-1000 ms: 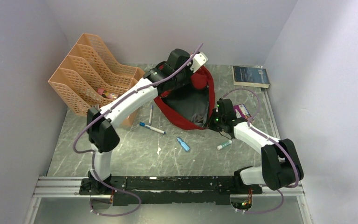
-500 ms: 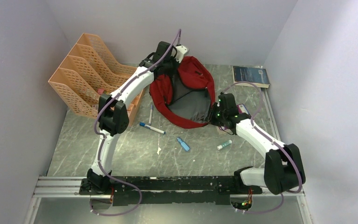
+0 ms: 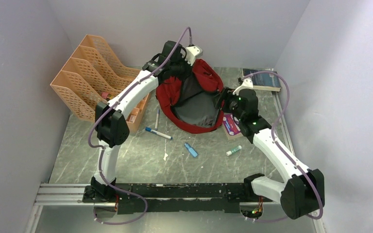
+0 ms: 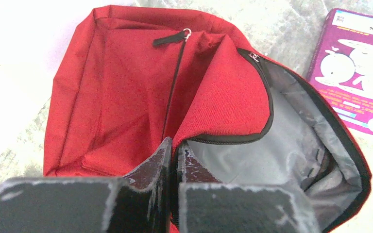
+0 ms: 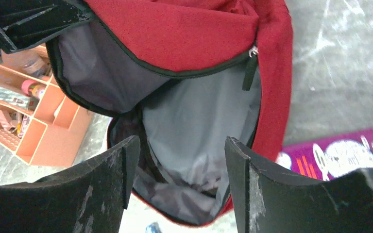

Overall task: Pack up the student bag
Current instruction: Adjust the student bag at the center of the board.

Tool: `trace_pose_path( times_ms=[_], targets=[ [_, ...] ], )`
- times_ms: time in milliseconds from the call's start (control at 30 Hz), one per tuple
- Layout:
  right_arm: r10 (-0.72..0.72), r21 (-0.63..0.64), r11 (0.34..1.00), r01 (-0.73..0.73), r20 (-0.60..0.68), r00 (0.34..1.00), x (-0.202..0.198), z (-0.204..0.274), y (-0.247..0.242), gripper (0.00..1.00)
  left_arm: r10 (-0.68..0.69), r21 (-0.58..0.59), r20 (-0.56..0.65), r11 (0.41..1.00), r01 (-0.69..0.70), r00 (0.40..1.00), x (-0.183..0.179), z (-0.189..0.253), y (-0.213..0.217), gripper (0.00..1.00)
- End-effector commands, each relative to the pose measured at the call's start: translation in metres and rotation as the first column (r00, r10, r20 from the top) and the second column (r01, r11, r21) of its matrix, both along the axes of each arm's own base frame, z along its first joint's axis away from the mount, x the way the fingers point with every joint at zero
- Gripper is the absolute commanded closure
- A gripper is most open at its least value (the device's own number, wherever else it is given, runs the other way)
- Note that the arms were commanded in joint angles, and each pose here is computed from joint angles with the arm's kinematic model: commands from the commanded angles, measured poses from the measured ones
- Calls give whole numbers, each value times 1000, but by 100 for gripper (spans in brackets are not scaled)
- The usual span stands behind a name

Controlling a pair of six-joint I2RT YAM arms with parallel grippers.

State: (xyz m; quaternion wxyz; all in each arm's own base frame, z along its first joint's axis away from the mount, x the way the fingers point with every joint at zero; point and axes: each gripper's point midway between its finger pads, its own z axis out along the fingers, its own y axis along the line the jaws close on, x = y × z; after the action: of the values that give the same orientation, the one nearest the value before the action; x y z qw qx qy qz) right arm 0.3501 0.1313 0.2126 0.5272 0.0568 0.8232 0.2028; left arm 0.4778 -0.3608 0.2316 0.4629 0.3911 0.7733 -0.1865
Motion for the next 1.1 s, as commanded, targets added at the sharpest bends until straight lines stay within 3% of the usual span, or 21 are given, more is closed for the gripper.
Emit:
trace_pose_path(
  times_ms=[0,100,167,300,467,633,867,1067],
  targets=[
    [86,15,996,-93,255,963,24,22,21,32,-21,-81,54,996,25,998,-11,42,-2,95],
    [93,-62,995,-73,446,890,30,33,35,32,-22,-89,44,996,26,999,-12,41,-3,95],
    [131,-204,979,-21,544,829,32,35,47,34,-23,-97,35,995,26,999,-13,39,-4,95],
    [256,-442,894,72,636,728,41,27,65,31,-37,-110,16,993,38,999,-14,35,-9,95],
    [269,-586,783,206,619,738,71,12,62,28,-36,-107,21,993,38,999,-16,37,-7,95],
    [235,-649,697,305,609,757,95,3,50,28,-33,-97,20,995,34,999,-17,33,-5,95],
    [196,-630,710,313,604,772,118,3,28,30,-21,-69,21,997,22,1000,-16,25,-1,95],
    [202,-517,845,132,539,818,139,1,8,48,-27,-64,6,998,28,1000,-16,16,-2,95]
  ],
)
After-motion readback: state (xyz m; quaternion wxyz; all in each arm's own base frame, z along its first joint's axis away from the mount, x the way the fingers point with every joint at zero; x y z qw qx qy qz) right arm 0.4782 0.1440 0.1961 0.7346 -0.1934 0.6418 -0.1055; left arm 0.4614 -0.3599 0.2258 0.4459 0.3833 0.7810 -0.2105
